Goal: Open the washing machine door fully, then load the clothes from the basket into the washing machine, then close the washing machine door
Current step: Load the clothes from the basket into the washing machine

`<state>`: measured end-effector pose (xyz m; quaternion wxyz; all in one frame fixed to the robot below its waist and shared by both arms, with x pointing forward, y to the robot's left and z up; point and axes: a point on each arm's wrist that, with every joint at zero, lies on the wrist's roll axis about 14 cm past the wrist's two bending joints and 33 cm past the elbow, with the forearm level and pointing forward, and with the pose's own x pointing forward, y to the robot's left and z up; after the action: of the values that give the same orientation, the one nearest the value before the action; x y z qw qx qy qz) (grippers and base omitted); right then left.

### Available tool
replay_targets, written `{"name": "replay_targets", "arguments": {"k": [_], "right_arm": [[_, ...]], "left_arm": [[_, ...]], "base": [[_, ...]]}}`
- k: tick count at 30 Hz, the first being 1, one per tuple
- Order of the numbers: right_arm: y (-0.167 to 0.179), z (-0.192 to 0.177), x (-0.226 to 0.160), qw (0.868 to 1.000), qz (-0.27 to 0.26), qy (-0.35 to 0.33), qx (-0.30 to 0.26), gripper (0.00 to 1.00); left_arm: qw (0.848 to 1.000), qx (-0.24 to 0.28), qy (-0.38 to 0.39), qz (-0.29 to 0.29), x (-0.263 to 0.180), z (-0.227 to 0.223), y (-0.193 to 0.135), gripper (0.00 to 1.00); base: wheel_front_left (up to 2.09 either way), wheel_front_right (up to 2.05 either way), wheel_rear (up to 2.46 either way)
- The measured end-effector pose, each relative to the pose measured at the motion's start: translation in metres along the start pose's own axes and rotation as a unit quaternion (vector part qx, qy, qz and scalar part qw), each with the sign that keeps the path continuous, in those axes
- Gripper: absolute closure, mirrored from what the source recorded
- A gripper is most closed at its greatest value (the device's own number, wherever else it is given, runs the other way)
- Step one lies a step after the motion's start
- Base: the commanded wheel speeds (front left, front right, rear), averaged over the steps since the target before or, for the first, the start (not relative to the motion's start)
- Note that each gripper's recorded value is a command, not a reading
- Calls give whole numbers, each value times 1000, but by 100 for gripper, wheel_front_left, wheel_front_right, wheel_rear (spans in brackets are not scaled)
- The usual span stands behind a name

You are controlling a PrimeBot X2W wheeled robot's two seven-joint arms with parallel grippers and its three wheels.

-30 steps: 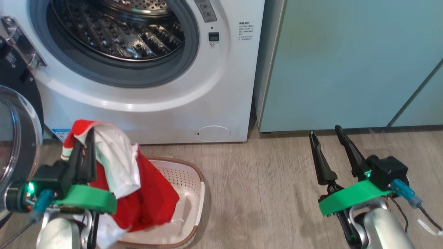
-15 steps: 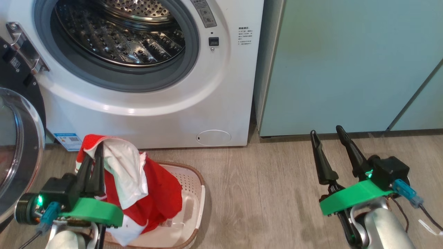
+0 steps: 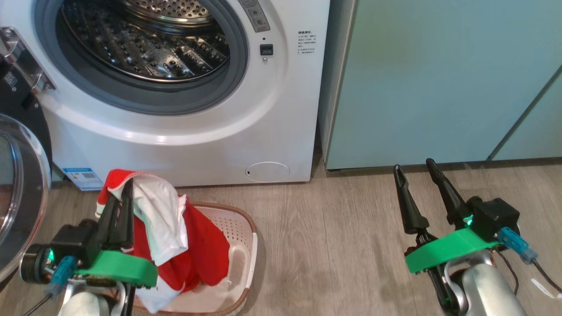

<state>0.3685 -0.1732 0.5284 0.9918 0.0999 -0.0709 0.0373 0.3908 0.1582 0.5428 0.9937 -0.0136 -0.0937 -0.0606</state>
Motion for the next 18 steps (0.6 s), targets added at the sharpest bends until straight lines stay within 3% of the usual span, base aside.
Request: {"name": "replay_targets", "arguments": {"k": [9,18], "right_arm": [[-5,-17,4,1000,-7,24,0,0],[-19,-44,27,998,-20,57,-6,0]], "left_arm": [[1000,-7,-3,-8,18,-5,-4,100],[999,-28,-42,-9,86,-6,-1,100]], "base": [[0,0,0],[0,0,0]]}}
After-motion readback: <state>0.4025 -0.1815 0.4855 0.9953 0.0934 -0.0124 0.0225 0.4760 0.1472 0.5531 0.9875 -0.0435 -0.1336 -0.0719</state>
